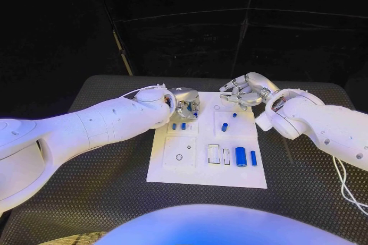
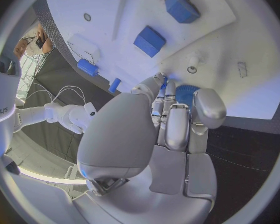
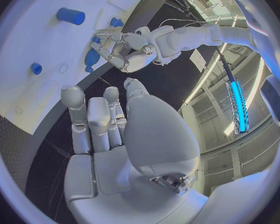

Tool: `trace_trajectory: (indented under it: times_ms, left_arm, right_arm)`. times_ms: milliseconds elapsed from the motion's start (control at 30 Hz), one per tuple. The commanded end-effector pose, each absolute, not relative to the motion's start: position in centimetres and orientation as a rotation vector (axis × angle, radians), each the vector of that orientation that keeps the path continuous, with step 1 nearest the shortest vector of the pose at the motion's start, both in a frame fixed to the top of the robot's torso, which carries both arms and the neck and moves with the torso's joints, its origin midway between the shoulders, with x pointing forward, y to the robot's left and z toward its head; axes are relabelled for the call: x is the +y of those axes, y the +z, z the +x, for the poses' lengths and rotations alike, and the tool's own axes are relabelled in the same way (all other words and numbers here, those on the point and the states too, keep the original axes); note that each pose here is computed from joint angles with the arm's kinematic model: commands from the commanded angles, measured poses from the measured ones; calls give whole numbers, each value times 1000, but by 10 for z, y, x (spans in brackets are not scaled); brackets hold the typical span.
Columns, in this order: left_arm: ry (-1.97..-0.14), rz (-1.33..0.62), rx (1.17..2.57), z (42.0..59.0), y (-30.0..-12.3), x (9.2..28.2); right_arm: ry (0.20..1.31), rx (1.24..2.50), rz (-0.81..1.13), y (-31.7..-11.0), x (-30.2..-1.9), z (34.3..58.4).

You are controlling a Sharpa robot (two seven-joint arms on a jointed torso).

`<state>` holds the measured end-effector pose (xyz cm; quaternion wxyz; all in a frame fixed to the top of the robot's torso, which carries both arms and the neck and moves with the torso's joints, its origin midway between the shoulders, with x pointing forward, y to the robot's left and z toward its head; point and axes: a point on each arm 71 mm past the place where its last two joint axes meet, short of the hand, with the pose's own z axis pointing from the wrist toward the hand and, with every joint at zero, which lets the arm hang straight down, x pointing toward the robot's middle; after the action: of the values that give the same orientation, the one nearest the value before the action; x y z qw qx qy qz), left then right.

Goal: Assemble the parts on the task board

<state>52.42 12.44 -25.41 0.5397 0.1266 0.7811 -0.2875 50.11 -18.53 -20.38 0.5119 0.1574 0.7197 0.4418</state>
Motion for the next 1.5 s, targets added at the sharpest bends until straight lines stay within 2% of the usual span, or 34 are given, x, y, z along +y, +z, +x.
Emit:
trace_trajectory:
  times_ms: [33, 400, 633, 900, 1167, 1500]
  left_arm:
    - [-708, 295, 1778, 524, -245, 125]
    - [-732, 252, 1747, 521, -227, 136]
    - [-701, 216, 1795, 518, -226, 162]
    - [-665, 193, 1837, 517, -230, 181]
    - [-651, 189, 1865, 517, -234, 186]
    - [-654, 195, 1893, 516, -240, 182]
  right_arm:
    - [1075, 1720, 375, -202, -184, 501]
    - [1074, 1719, 375, -203, -185, 502]
    - [1072, 1720, 378, -203, -186, 502]
    - [1072, 1720, 379, -203, -186, 502]
    - [1071, 1721, 380, -204, -187, 502]
    - [1070, 1721, 381, -204, -187, 502]
